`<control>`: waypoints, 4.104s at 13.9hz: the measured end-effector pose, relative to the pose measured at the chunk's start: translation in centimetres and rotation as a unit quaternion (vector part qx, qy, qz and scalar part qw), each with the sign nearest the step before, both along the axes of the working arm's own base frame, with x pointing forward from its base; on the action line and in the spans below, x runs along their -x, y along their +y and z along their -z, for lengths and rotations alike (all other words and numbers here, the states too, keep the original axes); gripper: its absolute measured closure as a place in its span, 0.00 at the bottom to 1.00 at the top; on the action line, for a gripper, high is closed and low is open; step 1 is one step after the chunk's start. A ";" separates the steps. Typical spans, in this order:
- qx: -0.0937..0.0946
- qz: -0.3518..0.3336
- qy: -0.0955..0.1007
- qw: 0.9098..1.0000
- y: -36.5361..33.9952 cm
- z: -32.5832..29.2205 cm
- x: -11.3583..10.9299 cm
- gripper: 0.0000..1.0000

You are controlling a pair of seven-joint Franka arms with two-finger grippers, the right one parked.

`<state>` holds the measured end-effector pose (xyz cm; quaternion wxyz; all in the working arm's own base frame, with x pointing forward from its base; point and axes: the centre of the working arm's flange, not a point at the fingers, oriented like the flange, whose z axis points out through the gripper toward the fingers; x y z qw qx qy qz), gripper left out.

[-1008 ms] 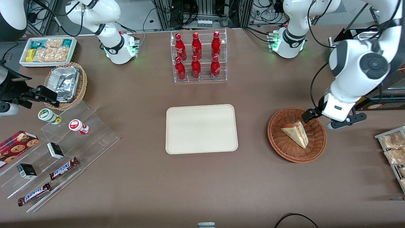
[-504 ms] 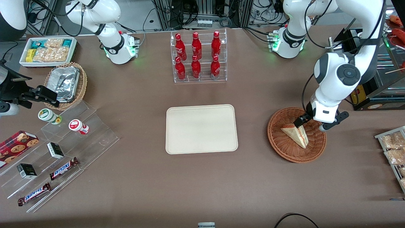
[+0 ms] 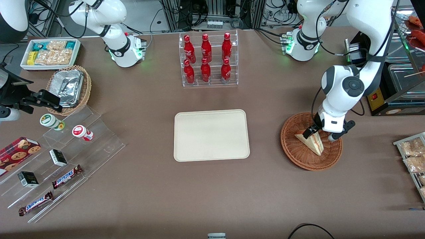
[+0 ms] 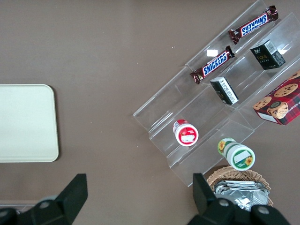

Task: Place sandwich from basket to tray
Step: 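Lower the open left gripper over the sandwich in the wicker basket, then close the left gripper on the wrapped sandwich and lift it, then carry the sandwich with the left gripper over the cream tray, then lower the sandwich onto the tray and open the left gripper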

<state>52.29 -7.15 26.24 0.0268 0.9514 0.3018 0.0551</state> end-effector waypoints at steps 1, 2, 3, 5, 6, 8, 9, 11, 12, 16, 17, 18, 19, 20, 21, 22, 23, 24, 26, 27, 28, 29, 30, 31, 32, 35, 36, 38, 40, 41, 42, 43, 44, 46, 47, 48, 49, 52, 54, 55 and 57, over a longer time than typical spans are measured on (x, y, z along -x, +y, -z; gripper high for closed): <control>0.001 -0.004 0.001 1.000 0.0 0.5 0.0 0.00; 0.002 -0.006 0.002 1.000 0.0 0.9 0.0 0.00; 0.003 -0.009 0.003 1.000 0.0 1.1 0.0 0.04; 0.004 -0.015 0.001 1.000 0.0 1.0 -0.1 0.27; 0.005 -0.017 -0.002 1.000 -0.1 0.8 -0.3 0.37; 0.005 -0.018 -0.006 1.000 -0.1 0.5 -0.6 0.59; 0.006 -0.018 -0.009 1.000 -0.2 0.3 -0.8 0.65; 0.006 -0.017 -0.016 1.000 -0.4 -0.5 -1.3 0.71; 0.005 -0.016 -0.015 1.000 -0.4 -1.4 -1.6 0.73; -0.014 0.002 0.034 0.999 -2.9 -10.2 -3.4 0.85; -0.018 0.012 0.044 0.999 -4.1 -13.2 -3.7 0.85; -0.022 0.026 0.050 0.998 -5.8 -16.1 -3.8 0.85; -0.023 0.042 0.053 0.997 -7.9 -18.5 -3.8 0.85; -0.022 0.059 0.052 0.997 -10.2 -20.2 -3.6 0.85; -0.020 0.076 0.048 0.996 -12.7 -21.3 -3.2 0.85; -0.017 0.091 0.044 0.995 -15.4 -21.8 -2.6 0.85; -0.015 0.107 0.041 0.993 -18.3 -22.0 -2.0 0.85; -0.016 0.122 0.038 0.992 -21.3 -21.8 -1.3 0.85; -0.026 0.146 0.037 0.988 -27.0 -20.7 0.3 0.85; -0.032 0.156 0.037 0.986 -29.8 -19.8 1.3 0.85; -0.034 0.166 0.038 0.985 -32.4 -18.9 2.0 0.85; -0.033 0.178 0.041 0.983 -34.5 -17.9 2.5 0.85; -0.030 0.190 0.046 0.980 -36.3 -17.0 2.8 0.85; -0.027 0.200 0.051 0.978 -37.8 -16.1 3.0 0.85; -0.024 0.206 0.055 0.977 -38.9 -15.3 3.1 0.85; -0.009 0.224 0.058 0.973 -41.7 -12.6 3.5 0.85; -0.005 0.233 0.058 0.971 -42.9 -11.7 4.1 0.85; 0.002 0.248 0.056 0.967 -44.7 -10.0 5.2 0.85; 0.002 0.260 0.047 0.964 -45.8 -8.7 5.7 0.85; -0.001 0.265 0.043 0.963 -46.0 -8.0 5.7 0.85; -0.007 0.269 0.039 0.962 -46.0 -7.2 5.5 0.85; -0.014 0.274 0.036 0.961 -46.0 -6.4 5.4 0.85; -0.021 0.278 0.037 0.960 -45.9 -5.4 5.3 0.85; -0.021 0.282 0.039 0.958 -46.2 -3.3 5.2 0.85; -0.017 0.284 0.037 0.958 -46.4 -2.4 5.2 0.85; -0.017 0.286 0.038 0.957 -46.4 -1.5 5.2 0.85; -0.020 0.289 0.039 0.956 -46.4 -0.7 5.2 0.85; -0.030 0.296 0.041 0.954 -46.4 0.9 5.3 0.85; -0.032 0.297 0.045 0.953 -46.4 1.6 5.4 0.85; -0.033 0.297 0.046 0.953 -46.3 1.8 5.4 0.79; -0.032 0.297 0.045 0.953 -46.4 1.7 5.3 0.59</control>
